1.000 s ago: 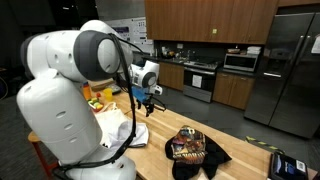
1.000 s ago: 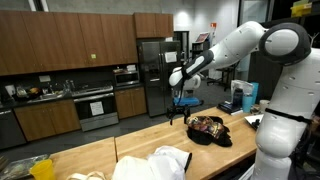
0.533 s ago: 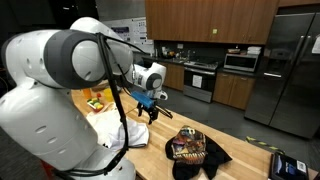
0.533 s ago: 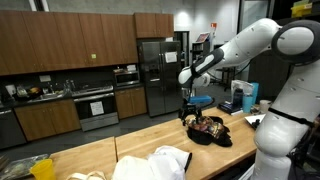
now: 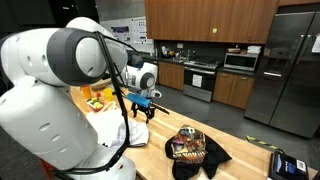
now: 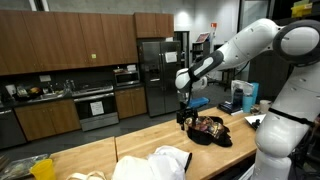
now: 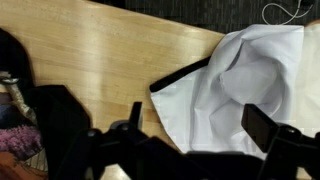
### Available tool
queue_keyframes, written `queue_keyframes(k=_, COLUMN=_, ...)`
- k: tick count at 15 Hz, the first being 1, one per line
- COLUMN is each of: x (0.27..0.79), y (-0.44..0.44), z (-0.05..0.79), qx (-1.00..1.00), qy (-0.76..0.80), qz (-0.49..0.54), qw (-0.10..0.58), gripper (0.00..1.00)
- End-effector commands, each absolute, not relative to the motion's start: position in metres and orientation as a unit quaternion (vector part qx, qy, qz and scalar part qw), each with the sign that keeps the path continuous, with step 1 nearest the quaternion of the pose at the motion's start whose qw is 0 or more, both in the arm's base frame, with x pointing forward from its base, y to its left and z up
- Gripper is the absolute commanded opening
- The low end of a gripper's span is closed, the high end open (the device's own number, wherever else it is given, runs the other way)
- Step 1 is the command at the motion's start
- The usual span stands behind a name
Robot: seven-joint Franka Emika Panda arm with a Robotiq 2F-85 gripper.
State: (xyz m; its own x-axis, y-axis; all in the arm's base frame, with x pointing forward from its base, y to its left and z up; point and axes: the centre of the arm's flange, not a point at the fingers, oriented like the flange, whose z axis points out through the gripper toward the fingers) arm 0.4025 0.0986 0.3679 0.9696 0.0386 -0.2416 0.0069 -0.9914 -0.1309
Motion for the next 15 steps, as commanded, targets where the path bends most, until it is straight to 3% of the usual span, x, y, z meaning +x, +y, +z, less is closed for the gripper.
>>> queue_keyframes(k=1, x=0.4026, y=0.0984, z=0.3677, qx=-0.990, qy=-0.011, qz=0.123, qw=0.065, gripper=1.00)
queue_keyframes(k=15, x=0.4031, y=0.0963, z=0.3677, qx=-0.990, qy=-0.009, qz=0.123, qw=0.065, gripper=1.00)
